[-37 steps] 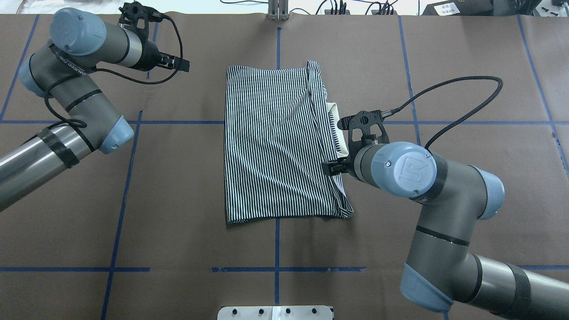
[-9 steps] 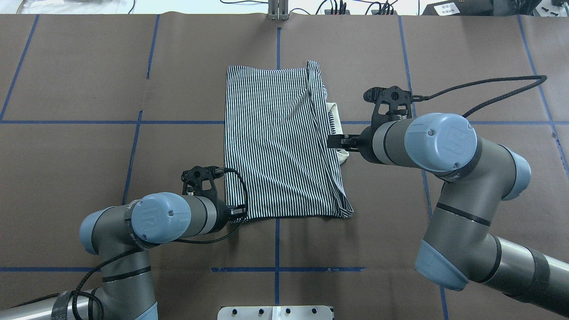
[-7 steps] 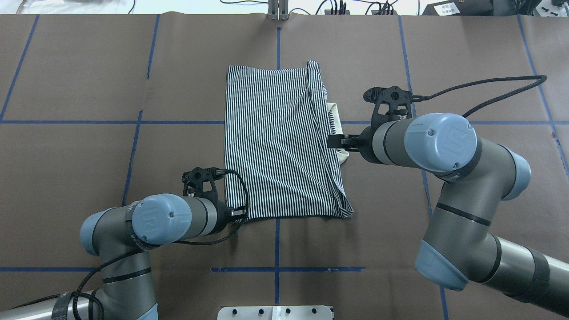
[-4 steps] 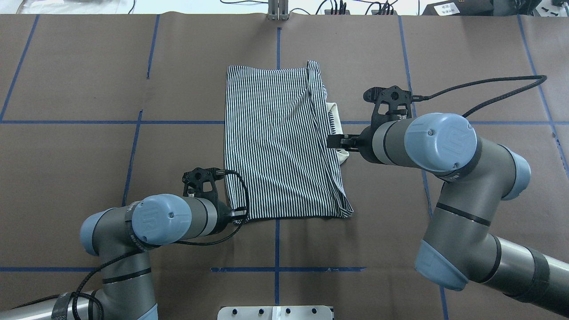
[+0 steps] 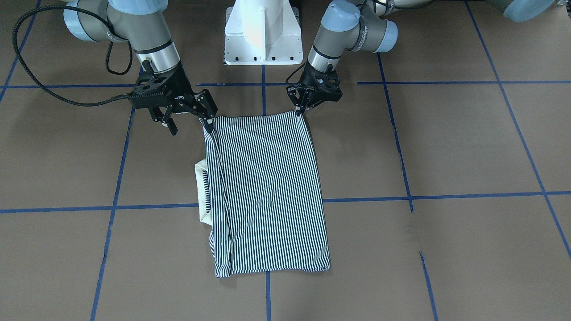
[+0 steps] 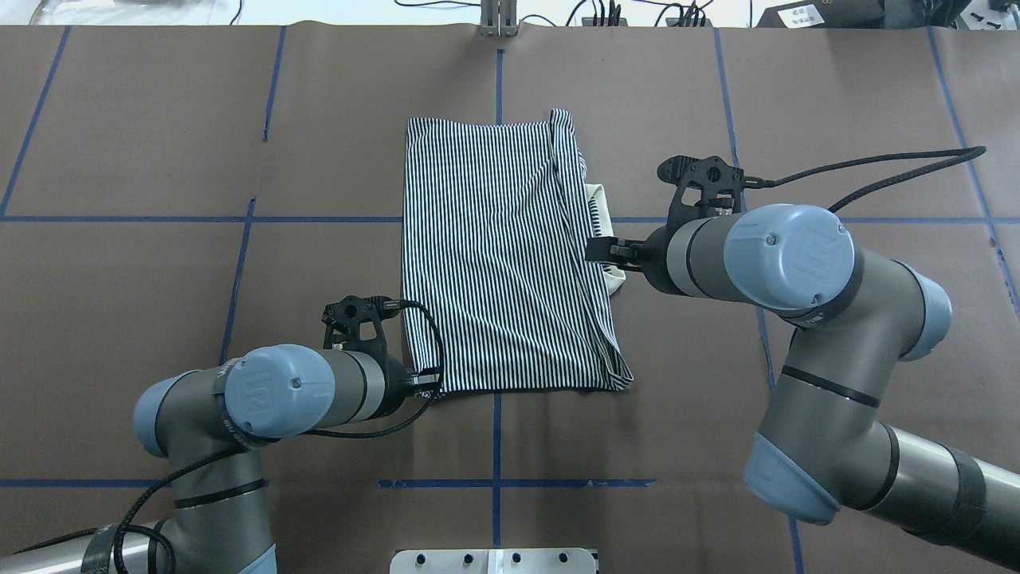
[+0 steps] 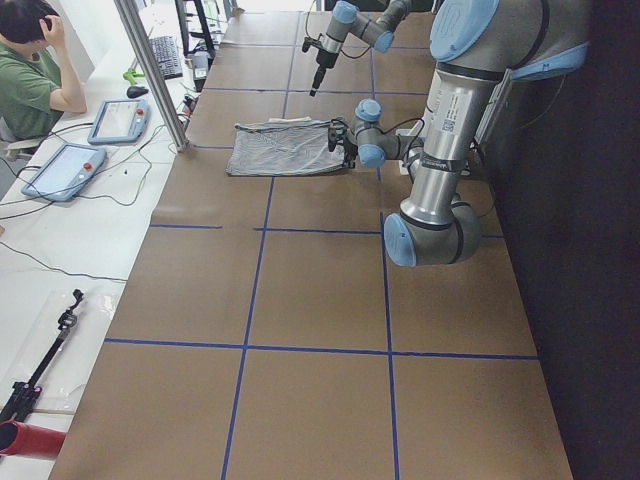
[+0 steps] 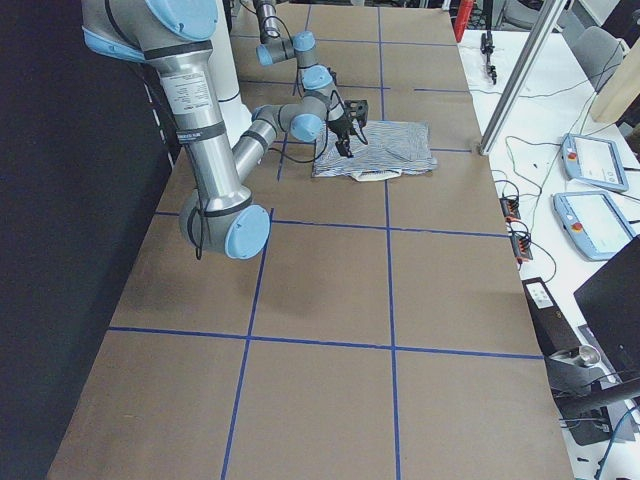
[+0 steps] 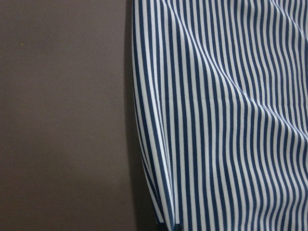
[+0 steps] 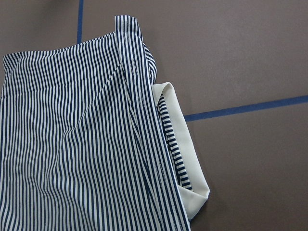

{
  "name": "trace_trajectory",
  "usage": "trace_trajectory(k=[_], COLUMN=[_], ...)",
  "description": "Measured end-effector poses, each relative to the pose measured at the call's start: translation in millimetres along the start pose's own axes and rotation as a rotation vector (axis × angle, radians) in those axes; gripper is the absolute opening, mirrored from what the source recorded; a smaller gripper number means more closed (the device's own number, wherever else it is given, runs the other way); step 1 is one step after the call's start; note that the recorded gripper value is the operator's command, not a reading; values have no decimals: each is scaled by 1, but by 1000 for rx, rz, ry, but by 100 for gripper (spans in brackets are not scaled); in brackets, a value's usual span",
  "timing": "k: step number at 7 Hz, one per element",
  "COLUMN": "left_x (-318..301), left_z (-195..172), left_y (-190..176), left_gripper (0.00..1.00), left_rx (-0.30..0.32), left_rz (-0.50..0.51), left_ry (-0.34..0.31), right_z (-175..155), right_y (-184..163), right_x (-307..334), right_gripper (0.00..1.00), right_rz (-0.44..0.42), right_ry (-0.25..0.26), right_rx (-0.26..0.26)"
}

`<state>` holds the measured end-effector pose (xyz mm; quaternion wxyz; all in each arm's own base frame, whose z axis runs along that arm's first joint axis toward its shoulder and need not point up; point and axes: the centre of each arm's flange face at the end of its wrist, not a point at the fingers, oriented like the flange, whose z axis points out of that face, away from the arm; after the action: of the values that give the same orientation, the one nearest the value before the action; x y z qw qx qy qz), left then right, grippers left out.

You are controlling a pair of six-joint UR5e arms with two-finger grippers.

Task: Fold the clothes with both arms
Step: 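Move the right gripper to the shirt edge nearest the robot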

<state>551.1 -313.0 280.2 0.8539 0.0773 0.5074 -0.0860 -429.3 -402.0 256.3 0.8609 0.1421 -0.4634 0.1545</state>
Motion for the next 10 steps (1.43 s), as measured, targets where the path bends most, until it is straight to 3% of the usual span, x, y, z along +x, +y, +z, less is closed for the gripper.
trace_trajectory(k=[3, 5, 7, 10], left_x=[-3, -4, -4, -3], left_z=[-3, -3, -3, -4], left_y=[-2, -2, -2, -1], left_gripper=[0, 0, 0, 0], left_rx=[6, 7, 6, 6], left_rz=[-2, -3, -3, -3], left_ry=[1, 1, 1, 3], right_z=[4, 7, 33, 74], right_y=[59, 85, 100, 114], right_x=[-44, -72, -67, -54], right_gripper=[74, 74, 74, 74], right_rz=[218, 376, 472, 492], right_ry=[-10, 71, 158, 248], right_rx=[-7, -14, -4, 10])
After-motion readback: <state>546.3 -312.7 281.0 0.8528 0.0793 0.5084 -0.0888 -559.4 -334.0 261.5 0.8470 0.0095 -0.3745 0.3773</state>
